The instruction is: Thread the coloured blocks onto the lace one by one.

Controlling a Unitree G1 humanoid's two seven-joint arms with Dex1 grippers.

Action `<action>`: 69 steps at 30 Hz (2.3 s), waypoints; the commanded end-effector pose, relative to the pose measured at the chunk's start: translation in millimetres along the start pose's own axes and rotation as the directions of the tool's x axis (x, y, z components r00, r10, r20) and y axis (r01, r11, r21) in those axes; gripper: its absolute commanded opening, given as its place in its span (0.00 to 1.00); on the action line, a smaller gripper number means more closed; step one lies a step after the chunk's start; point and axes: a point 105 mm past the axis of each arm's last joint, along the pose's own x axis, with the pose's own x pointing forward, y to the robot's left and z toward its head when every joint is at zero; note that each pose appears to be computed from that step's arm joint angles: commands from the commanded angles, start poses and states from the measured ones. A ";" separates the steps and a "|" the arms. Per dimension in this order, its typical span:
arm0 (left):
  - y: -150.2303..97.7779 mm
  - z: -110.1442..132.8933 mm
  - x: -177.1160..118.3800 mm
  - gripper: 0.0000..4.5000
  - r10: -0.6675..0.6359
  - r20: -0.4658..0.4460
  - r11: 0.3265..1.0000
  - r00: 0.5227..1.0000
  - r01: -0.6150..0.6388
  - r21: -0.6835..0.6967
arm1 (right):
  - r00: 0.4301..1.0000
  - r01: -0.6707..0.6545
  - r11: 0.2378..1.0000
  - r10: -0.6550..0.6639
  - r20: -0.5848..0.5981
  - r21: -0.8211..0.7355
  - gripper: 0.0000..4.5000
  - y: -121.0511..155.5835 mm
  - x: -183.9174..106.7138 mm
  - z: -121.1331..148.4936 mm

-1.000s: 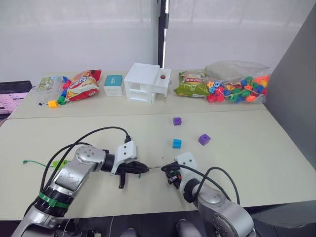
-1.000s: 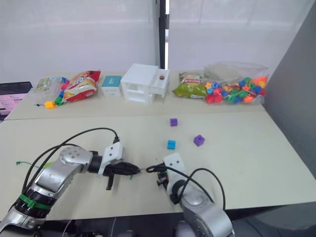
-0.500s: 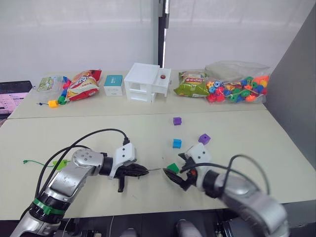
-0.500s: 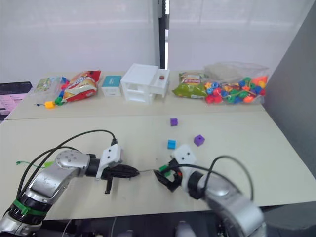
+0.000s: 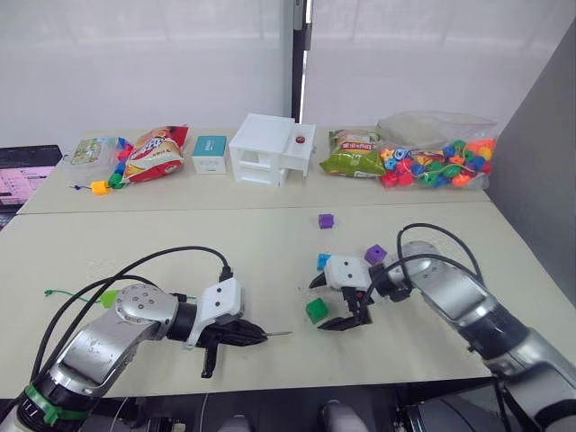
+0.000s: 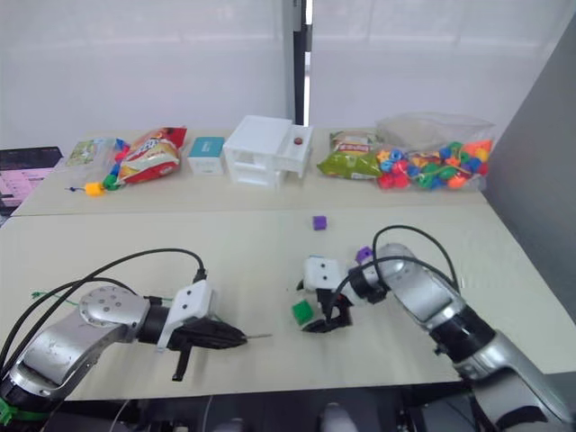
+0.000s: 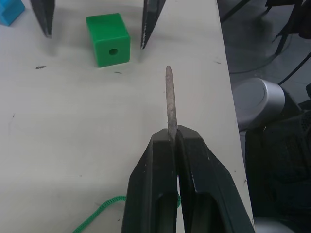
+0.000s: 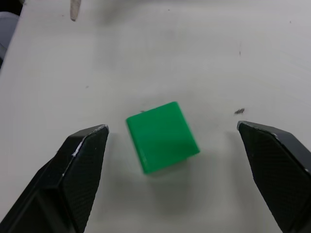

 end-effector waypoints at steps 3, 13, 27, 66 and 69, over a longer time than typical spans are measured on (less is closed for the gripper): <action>5.9 7.1 -3.7 0.00 0.080 0.000 0.996 0.997 -0.080 0.029 | 0.999 -0.037 0.996 0.035 -0.027 -0.076 0.81 -6.0 -0.1 -9.7; 19.5 12.9 0.8 0.00 0.125 0.001 0.992 0.992 -0.125 0.027 | 1.000 0.027 1.000 -0.027 -0.002 -0.011 0.27 -0.1 -0.5 -17.9; 35.7 10.3 31.4 0.00 0.097 -0.089 0.988 0.991 -0.085 0.127 | 0.994 0.105 0.988 -0.100 -0.044 0.116 0.27 29.8 20.1 -7.4; 26.0 38.0 76.4 0.00 -0.022 0.045 0.994 0.999 0.017 0.107 | 0.995 0.094 0.986 -0.095 0.000 0.139 0.27 29.9 32.7 17.2; 28.4 27.0 73.9 0.00 -0.031 0.048 0.996 0.998 0.027 0.087 | 0.995 0.100 0.984 -0.102 0.008 0.145 0.27 29.5 35.9 20.0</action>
